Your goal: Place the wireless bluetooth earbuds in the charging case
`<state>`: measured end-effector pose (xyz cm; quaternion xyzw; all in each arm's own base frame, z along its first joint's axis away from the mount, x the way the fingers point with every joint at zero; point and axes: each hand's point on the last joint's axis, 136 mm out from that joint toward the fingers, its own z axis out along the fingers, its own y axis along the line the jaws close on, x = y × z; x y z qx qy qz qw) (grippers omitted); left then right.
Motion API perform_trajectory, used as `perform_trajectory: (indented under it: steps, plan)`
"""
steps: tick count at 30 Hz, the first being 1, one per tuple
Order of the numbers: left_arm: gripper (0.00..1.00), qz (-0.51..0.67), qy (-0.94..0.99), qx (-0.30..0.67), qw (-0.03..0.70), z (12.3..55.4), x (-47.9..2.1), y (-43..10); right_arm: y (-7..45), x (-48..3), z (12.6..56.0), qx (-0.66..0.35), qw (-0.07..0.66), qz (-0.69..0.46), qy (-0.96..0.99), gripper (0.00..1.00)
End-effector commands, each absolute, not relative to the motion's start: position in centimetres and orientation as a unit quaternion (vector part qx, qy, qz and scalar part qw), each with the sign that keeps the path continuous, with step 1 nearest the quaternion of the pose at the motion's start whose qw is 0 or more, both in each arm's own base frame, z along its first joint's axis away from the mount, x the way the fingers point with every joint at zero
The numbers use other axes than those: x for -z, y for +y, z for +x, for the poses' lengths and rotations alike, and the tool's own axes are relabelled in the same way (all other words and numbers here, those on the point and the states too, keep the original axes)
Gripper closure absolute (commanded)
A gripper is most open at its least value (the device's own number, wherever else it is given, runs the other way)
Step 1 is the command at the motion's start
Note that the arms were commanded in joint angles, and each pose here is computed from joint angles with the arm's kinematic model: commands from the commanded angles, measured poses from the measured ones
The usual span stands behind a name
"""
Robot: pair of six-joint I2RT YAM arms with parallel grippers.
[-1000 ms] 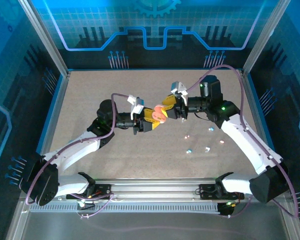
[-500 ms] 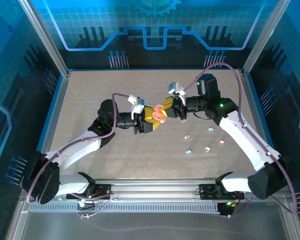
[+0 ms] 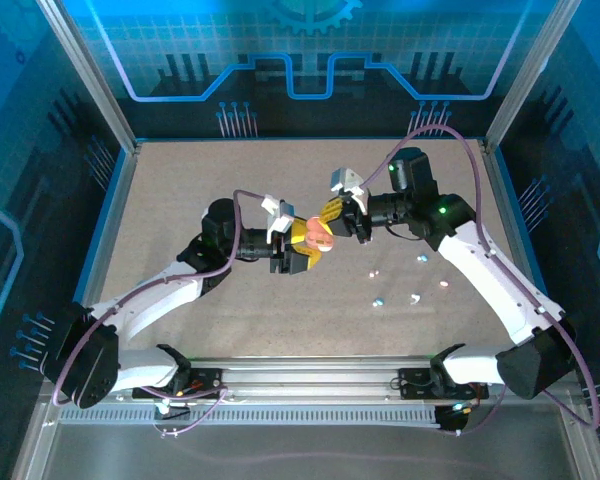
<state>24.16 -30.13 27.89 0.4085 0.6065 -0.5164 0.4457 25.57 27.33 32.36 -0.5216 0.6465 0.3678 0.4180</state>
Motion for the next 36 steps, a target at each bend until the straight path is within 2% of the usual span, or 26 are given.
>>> perform_trajectory:
  steps: [1, 9, 33, 36]
  plan:
    - [0.36, 0.419, 0.588, 0.511, 0.466, 24.5, -29.4, -30.5, 27.6, -33.0, 25.0, -0.366, 0.419, -0.533, 0.638, 0.85]
    - [0.26, 0.418, 0.594, 0.517, 0.453, 24.2, -28.9, -30.5, 27.5, -33.2, 25.4, -0.353, 0.433, -0.530, 0.638, 0.85]
    - [0.28, 0.405, 0.589, 0.527, 0.460, 24.5, -29.8, -30.8, 27.5, -32.9, 24.9, -0.321, 0.465, -0.550, 0.615, 0.85]
    - [0.33, 0.406, 0.588, 0.530, 0.457, 24.5, -29.8, -30.9, 27.6, -32.9, 24.9, -0.325, 0.463, -0.548, 0.616, 0.85]
